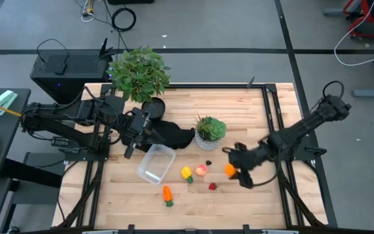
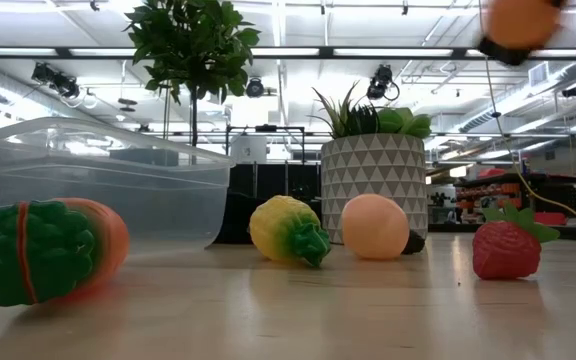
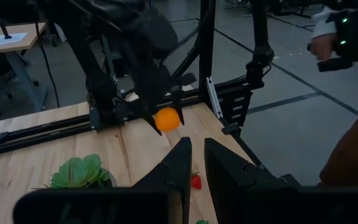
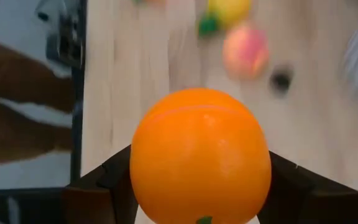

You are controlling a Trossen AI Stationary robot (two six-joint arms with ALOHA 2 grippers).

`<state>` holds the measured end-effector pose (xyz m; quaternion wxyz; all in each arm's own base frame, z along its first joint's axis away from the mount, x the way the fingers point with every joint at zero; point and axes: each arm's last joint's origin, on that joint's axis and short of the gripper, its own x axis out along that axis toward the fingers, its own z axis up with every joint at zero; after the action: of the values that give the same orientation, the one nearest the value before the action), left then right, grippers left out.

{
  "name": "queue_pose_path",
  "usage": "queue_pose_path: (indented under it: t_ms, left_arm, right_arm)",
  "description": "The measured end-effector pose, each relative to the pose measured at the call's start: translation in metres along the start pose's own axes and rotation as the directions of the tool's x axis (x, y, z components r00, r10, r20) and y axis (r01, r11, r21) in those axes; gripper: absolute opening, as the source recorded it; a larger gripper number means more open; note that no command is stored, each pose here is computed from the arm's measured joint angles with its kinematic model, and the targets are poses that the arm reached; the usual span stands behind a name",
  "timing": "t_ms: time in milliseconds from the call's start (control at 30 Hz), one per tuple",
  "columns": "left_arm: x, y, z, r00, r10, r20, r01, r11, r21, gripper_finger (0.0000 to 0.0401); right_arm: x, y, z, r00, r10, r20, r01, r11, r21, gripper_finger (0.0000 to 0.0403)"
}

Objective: Pick and placing Produce into tupperware
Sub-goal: Put the orange into the transparent bin

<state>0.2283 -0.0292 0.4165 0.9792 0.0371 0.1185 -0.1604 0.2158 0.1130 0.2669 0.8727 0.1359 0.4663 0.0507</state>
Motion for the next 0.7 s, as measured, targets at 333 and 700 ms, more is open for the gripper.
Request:
queue_pose_path:
  t_ms: [333,700]
  left_arm:
    - [-0.002,0.0,0.001,1.0,0.0,0.009,0.0,1.0,-0.003,0.0052]
    - [-0.04,-0.01,0.019,0.985,-0.006,0.17,-0.005,0.998,0.063,0.0053]
  right_arm:
    - [0.018,-0.04,0.101,0.983,-0.146,0.115,0.156,0.984,-0.09,0.0265]
    - [0.068,-0.05,0.149,0.982,0.001,0.19,0.032,0.985,-0.172,0.0252]
